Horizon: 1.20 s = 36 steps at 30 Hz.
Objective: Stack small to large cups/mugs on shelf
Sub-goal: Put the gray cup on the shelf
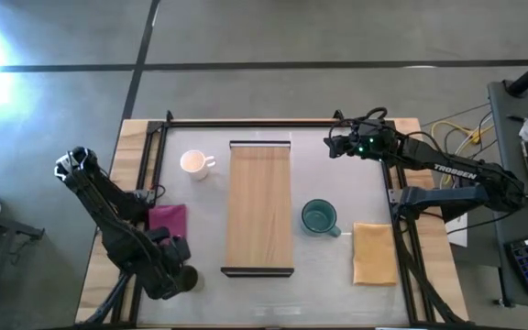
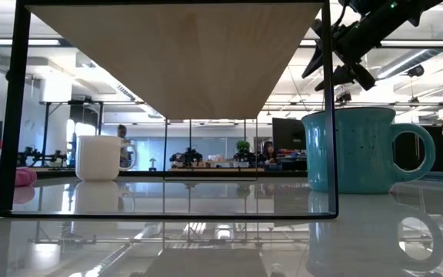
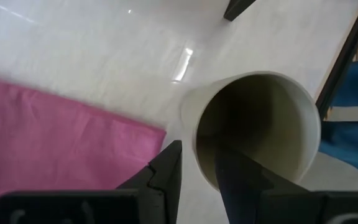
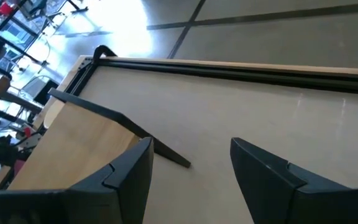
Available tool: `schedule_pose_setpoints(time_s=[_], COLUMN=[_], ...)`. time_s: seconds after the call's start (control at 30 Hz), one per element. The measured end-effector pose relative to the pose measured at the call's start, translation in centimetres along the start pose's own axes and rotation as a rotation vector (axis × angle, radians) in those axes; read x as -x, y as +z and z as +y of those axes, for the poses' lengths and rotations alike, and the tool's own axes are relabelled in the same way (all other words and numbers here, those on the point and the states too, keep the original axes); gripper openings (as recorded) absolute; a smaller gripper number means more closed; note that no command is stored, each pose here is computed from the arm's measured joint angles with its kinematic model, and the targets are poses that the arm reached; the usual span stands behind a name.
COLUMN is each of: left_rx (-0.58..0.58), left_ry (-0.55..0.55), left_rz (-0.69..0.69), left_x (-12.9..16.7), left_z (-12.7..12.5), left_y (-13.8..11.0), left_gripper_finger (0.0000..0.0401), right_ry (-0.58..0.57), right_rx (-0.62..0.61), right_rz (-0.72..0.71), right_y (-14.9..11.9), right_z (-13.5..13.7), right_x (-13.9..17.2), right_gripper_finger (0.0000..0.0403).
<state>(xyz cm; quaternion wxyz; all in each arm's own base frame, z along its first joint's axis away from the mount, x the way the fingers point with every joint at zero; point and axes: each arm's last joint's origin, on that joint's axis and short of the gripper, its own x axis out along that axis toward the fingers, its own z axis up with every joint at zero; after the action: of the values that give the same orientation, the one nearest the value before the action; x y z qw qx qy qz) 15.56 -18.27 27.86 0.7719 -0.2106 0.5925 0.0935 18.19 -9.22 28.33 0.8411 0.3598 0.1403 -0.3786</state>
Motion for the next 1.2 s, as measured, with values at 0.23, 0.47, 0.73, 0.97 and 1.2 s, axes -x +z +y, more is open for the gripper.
schedule_pose_setpoints(time_s=[0.23,0.47,0.73,0.97,1.2], left_rx=[0.005,0.026,0.011,0.037,0.074], left_ry=[-0.026,-0.010,-0.001,0.028,0.063], left_rz=[-0.008,-0.010,0.018,0.039,0.033], left_x=[-1.3,-2.3,-2.4,-2.3,5.1], left_z=[-0.3,0.3,0.9,1.6,4.3], left_y=[-0.1,0.2,1.0,1.6,4.1], left_gripper_finger=[0.0080,0.0079,0.0027,0.0001,0.0001], right_ry=[-0.010,-0.012,-0.014,-0.015,-0.015], right_rx=[-0.003,0.002,0.005,0.009,0.007], right_rz=[-0.008,-0.006,-0.004,-0.002,-0.002], right_y=[0.0,0.0,0.0,0.0,0.0], right_z=[0.0,-0.1,-0.1,-0.1,-0.1], right_x=[0.0,0.0,0.0,0.0,0.0], right_gripper_finger=[0.0208,0.0208,0.0208,0.0208,0.0208])
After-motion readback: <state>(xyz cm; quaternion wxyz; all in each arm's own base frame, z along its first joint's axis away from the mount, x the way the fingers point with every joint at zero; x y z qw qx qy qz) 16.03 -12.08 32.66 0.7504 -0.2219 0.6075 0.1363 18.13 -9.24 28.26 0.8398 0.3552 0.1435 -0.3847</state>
